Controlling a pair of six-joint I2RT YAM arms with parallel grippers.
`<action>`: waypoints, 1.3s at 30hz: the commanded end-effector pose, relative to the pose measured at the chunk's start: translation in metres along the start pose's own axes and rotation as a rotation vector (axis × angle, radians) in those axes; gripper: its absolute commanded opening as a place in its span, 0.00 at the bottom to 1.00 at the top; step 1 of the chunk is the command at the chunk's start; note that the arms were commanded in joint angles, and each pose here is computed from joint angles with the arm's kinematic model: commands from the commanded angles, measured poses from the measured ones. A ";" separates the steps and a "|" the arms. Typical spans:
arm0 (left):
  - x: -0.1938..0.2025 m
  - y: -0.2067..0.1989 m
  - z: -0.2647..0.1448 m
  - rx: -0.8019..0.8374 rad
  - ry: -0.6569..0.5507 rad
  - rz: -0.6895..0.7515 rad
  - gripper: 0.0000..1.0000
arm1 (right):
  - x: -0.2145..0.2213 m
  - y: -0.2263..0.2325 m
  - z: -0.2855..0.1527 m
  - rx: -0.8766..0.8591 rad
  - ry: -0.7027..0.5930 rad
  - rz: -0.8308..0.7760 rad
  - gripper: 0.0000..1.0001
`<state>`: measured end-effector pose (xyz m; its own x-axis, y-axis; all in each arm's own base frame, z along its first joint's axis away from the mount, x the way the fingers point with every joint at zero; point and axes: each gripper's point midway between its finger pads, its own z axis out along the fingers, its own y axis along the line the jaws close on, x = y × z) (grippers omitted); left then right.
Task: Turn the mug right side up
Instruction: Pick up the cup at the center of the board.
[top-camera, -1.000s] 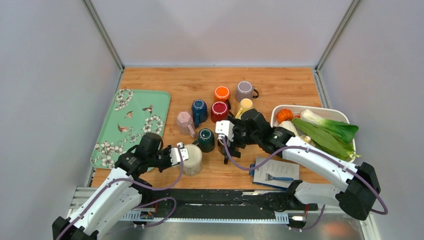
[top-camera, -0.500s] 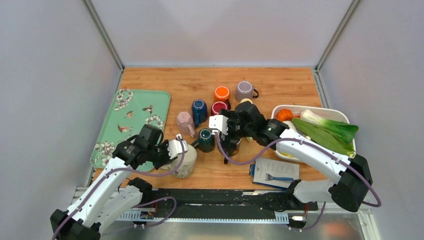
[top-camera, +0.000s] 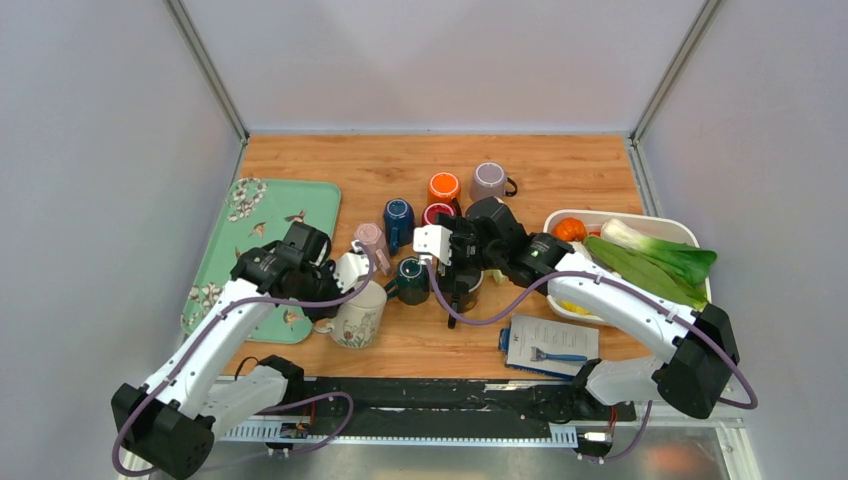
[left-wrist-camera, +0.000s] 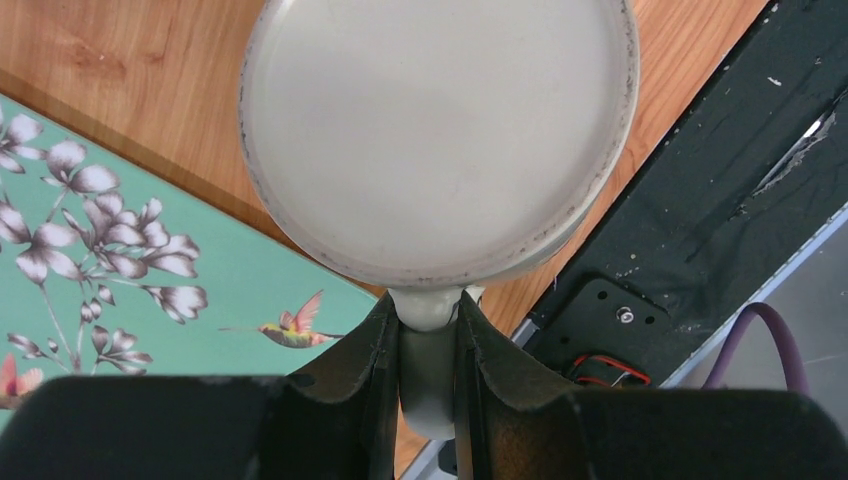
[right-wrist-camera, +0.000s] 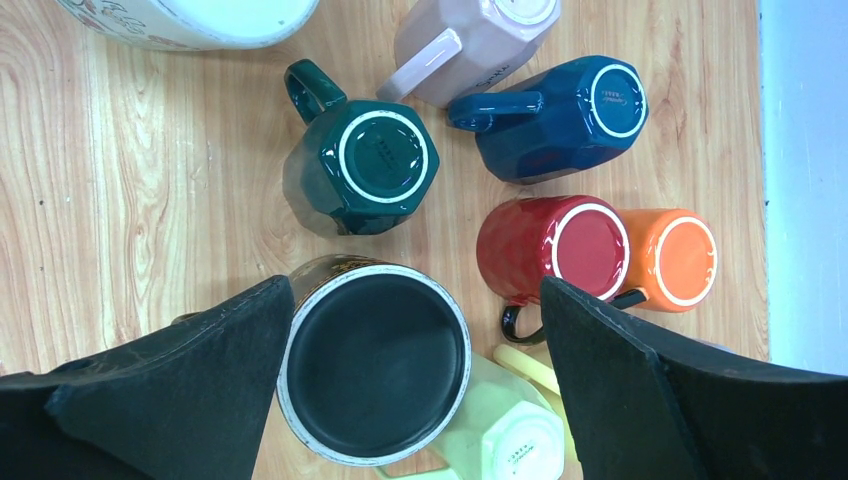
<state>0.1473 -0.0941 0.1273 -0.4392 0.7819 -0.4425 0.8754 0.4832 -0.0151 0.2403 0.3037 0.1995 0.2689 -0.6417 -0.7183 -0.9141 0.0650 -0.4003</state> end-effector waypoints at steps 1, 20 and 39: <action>-0.025 0.006 -0.011 -0.009 -0.070 -0.035 0.00 | -0.012 -0.004 -0.002 0.011 -0.044 -0.010 1.00; -0.064 0.006 -0.048 0.044 -0.090 -0.163 0.00 | -0.023 -0.010 0.000 0.016 -0.067 0.028 1.00; -0.106 0.017 -0.071 0.204 -0.288 -0.510 0.00 | -0.042 -0.004 -0.004 0.036 -0.098 0.003 1.00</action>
<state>0.1834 -0.1134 0.2047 -0.7665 0.4629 -0.4452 0.6192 0.7165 -0.3211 0.2343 0.3157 0.2058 0.2427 -0.6179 -0.7478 -0.9270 0.0795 -0.3666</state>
